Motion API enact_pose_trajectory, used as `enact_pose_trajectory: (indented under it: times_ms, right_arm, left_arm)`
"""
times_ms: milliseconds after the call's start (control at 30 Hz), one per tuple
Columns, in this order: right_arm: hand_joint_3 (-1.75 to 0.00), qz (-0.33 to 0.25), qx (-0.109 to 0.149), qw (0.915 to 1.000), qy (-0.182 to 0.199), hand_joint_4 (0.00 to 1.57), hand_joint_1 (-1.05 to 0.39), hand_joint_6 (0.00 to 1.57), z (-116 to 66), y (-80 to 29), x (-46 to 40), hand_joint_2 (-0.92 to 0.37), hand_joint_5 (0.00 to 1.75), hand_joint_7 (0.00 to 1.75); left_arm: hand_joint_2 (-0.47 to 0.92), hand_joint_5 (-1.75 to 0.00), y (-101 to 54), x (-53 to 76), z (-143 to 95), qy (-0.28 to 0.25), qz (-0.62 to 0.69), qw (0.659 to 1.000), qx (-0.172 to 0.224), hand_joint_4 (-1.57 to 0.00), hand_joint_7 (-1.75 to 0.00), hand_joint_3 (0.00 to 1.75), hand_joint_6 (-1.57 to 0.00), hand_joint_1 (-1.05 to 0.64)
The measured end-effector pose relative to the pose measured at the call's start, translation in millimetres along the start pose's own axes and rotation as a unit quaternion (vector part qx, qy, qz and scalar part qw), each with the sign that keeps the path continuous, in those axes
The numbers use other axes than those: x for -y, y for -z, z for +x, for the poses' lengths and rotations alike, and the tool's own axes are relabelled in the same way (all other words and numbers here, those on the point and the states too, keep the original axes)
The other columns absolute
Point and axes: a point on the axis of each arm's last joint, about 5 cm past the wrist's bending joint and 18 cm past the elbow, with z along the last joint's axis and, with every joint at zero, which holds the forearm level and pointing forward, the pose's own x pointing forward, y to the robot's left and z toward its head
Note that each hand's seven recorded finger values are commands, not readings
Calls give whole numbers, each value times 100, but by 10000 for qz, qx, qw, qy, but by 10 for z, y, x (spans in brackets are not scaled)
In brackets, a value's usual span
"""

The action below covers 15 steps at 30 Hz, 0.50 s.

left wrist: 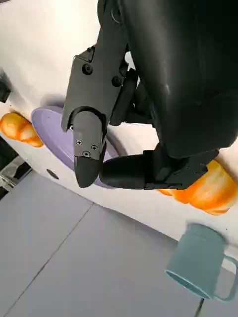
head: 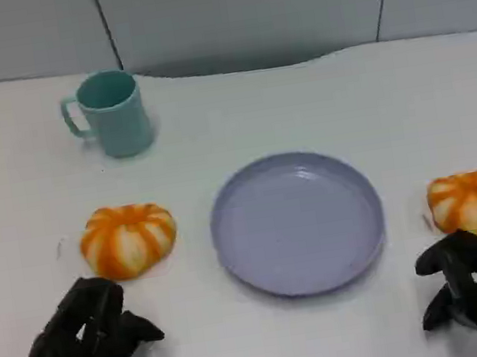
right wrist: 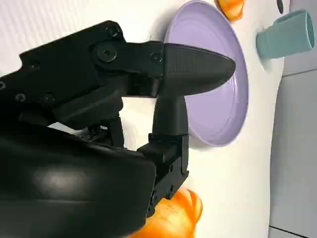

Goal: Grasp the bread from the table and place it into the plate.

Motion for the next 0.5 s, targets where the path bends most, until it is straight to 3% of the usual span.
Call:
enact_pose_trajectory:
  times_ms: [500]
  right_arm:
    - [-59, -10, -1, 10000, 13, 52, -30, 38, 0, -2, -2, -92, 175, 162]
  left_arm:
    - [92, -175, -6, -9, -5, -24, -25, 10000, 17, -58, -175, 27, -37, -40]
